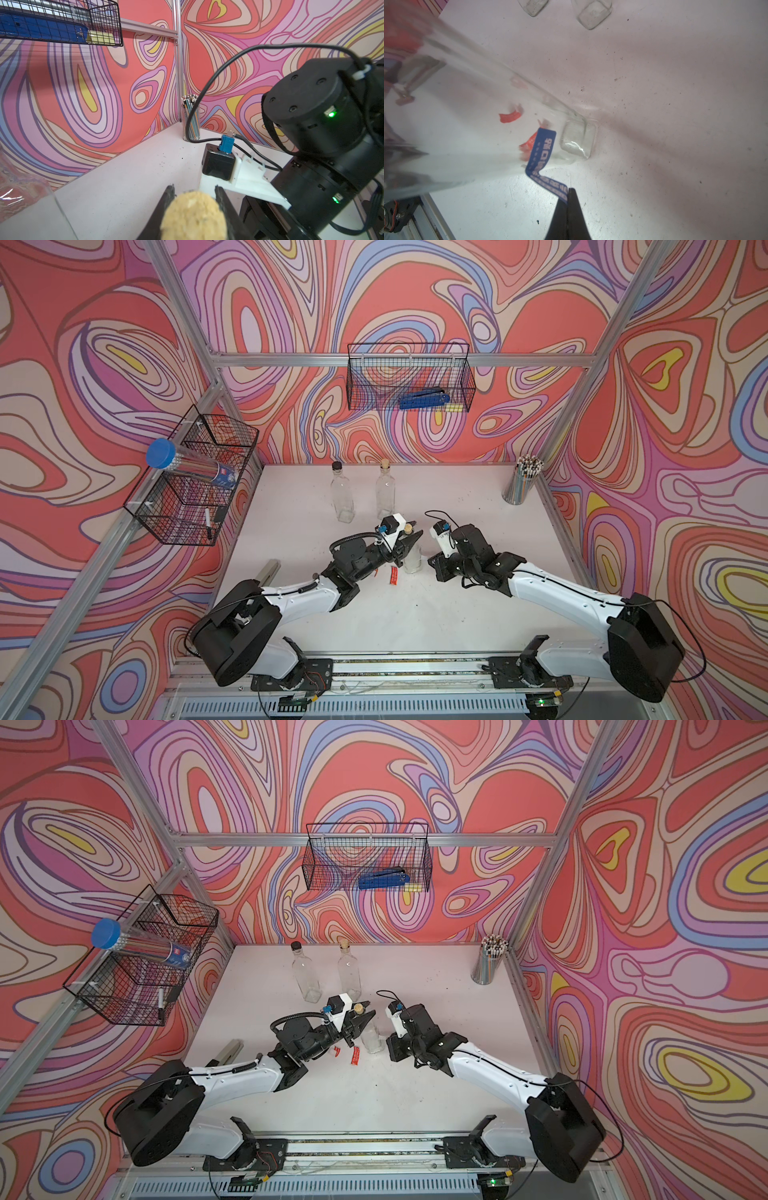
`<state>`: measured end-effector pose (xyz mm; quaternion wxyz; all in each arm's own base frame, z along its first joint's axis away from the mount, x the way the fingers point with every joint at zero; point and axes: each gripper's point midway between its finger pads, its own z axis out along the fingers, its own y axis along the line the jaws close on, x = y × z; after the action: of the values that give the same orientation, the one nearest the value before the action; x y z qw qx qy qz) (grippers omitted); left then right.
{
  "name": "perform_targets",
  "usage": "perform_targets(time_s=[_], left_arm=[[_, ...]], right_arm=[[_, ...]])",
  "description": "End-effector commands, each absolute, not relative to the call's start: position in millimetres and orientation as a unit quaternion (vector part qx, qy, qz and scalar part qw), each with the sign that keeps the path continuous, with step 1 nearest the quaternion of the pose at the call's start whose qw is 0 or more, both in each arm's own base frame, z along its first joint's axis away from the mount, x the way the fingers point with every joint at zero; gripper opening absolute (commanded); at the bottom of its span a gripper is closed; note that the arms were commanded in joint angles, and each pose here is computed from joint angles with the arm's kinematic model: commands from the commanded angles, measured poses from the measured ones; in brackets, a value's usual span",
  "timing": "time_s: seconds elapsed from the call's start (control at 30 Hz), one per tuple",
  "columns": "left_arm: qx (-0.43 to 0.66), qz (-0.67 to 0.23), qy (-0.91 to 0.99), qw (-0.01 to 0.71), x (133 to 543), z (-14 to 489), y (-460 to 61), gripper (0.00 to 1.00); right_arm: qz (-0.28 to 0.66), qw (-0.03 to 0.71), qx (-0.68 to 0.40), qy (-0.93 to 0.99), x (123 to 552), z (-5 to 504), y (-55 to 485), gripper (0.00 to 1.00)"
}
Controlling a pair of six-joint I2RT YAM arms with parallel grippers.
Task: Remove the label from the bottle
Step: Tear open the label from the bottle.
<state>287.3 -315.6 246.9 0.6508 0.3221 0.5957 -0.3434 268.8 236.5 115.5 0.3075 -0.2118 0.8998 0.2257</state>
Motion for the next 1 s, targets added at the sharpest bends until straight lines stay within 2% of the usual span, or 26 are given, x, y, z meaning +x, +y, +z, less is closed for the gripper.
perform_targets(time_s=[0.0, 0.97], left_arm=[[0.357, -0.304, 0.706, 0.530, 278.7, 140.9, -303.9, 0.00], [0.375, -0.311, 0.696, 0.528, 269.7, 136.6, -302.0, 0.00]], right_arm=[[0.209, 0.318, -0.202, 0.903, 273.2, 119.5, 229.4, 0.00], [0.198, 0.314, -0.197, 0.908, 275.2, 114.3, 226.5, 0.00]])
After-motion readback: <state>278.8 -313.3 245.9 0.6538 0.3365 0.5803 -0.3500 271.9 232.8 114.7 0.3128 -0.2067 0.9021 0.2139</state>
